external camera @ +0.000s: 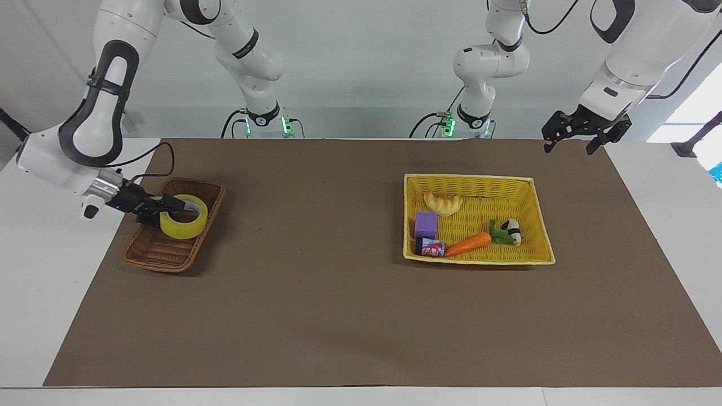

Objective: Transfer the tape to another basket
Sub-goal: 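Carry the tape with the right gripper while the left gripper withdraws, then lower the tape into the wicker basket and open the right gripper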

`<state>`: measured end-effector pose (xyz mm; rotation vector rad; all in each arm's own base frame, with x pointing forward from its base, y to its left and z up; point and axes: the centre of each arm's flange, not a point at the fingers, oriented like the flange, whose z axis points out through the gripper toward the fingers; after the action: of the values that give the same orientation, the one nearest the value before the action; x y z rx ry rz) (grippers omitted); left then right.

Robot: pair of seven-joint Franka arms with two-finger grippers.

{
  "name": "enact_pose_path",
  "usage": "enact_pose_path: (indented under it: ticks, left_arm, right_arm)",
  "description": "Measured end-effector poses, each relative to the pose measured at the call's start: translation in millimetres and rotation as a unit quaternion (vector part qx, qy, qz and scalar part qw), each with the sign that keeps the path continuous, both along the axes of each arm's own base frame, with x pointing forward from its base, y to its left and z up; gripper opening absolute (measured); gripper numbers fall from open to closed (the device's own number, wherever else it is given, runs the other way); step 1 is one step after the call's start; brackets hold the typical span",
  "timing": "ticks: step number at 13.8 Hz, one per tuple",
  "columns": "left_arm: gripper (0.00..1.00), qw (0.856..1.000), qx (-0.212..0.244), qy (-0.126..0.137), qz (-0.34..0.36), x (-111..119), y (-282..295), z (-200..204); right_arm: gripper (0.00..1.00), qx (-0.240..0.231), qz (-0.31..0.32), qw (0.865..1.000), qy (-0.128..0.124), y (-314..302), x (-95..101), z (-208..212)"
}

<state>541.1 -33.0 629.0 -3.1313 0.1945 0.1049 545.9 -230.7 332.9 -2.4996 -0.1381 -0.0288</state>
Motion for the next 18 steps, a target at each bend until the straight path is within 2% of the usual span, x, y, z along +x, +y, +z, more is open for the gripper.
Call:
enact_pose_path:
  ticks: [5, 8, 12, 16, 18]
  left_arm:
    - [1.00, 1.000, 0.000, 0.005, 0.000, 1, 2, -3]
    - [1.00, 1.000, -0.008, 0.005, 0.001, 1, 1, -2]
    - [1.00, 1.000, -0.012, -0.014, 0.002, -5, 1, 17]
    - [1.00, 1.000, -0.011, -0.026, 0.006, -16, 5, 34]
    - [1.00, 1.000, -0.011, -0.025, 0.006, -16, 5, 34]
  right_arm:
    - [0.00, 0.017, 0.006, 1.000, -0.001, -10, -3.2, 12]
    - [0.00, 0.011, 0.026, 1.000, -0.002, -10, -7.9, 0]
    - [0.00, -0.013, 0.056, 0.998, 0.004, -14, -13.8, -15]
    - [0.00, -0.048, 0.086, 0.995, -0.025, -20, -11.5, -19]
    - [0.00, -0.051, 0.089, 0.994, -0.026, -16, -10.8, -22]
